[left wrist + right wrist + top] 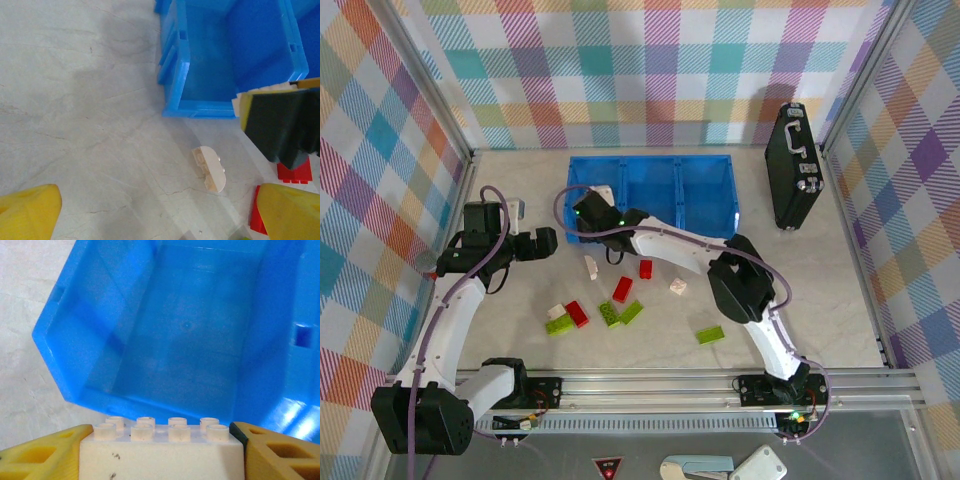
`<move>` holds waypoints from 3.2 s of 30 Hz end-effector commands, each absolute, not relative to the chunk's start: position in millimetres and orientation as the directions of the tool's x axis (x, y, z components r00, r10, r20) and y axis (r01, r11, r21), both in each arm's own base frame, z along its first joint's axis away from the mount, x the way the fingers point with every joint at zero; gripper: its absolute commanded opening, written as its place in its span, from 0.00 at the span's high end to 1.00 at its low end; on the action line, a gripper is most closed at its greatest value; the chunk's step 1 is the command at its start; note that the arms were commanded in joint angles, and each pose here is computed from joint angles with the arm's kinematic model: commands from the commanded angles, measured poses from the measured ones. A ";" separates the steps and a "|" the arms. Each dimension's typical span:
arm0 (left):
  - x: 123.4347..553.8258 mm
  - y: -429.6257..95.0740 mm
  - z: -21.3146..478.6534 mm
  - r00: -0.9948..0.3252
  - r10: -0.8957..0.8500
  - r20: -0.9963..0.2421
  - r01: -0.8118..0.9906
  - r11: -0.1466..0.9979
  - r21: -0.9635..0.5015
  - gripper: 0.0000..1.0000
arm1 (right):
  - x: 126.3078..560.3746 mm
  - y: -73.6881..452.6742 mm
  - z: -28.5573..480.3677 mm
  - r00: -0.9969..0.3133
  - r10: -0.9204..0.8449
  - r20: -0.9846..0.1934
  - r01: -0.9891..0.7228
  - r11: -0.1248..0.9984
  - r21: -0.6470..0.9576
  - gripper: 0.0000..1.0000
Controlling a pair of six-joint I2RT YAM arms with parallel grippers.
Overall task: Sort the legos into containers by color
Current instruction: Place the lego in the container, then pick up the lego from the center of the table.
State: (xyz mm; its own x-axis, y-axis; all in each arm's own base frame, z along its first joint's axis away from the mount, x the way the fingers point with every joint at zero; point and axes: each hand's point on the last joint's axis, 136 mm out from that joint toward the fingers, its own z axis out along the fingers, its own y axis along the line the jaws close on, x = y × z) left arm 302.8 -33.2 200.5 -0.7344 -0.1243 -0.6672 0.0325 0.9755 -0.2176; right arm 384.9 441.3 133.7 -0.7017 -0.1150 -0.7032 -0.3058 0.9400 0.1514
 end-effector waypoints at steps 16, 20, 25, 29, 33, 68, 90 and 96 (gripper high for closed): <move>302.2 -39.0 198.4 -0.740 -0.134 -0.659 0.050 0.966 -0.253 0.00 | 432.4 473.0 117.1 -0.641 -0.075 -0.764 -0.246 0.963 0.113 0.31; 301.9 -38.3 197.3 -0.743 -0.135 -0.656 0.046 0.967 -0.250 0.00 | 433.0 470.8 111.5 -0.648 -0.078 -0.758 -0.239 0.965 0.105 0.30; 303.7 -39.2 197.8 -0.742 -0.135 -0.657 0.050 0.966 -0.254 0.00 | 430.3 466.6 116.1 -0.653 -0.086 -0.752 -0.240 0.966 0.097 0.26; 303.8 -39.1 196.1 -0.748 -0.133 -0.651 0.048 0.966 -0.253 0.00 | 427.8 465.2 126.3 -0.648 -0.091 -0.756 -0.249 0.964 0.098 0.23; 302.0 -38.2 197.3 -0.743 -0.131 -0.657 0.048 0.968 -0.247 0.00 | 422.4 466.2 138.6 -0.654 -0.095 -0.750 -0.272 0.955 0.116 0.23; 301.0 -32.8 195.3 -0.750 -0.114 -0.652 0.038 0.976 -0.215 0.00 | 289.2 362.9 138.5 -0.900 -0.236 -0.367 -0.297 0.948 0.117 0.24; 301.4 -34.5 193.8 -0.753 -0.113 -0.648 0.044 0.974 -0.221 0.00 | 305.5 317.0 79.1 -0.929 0.067 -0.364 0.044 0.997 0.071 0.35; 302.1 -35.2 192.4 -0.758 -0.113 -0.642 0.045 0.973 -0.225 0.00 | 302.5 316.8 57.6 -0.941 0.069 -0.331 0.054 0.997 0.055 0.38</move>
State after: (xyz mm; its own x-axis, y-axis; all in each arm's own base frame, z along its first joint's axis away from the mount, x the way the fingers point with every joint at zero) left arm 303.6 -35.7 195.3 -0.7486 -0.1227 -0.6516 0.0389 0.9729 -0.2279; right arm 305.4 319.8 75.9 -0.9311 0.0517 -0.3610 0.0275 0.9970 0.0718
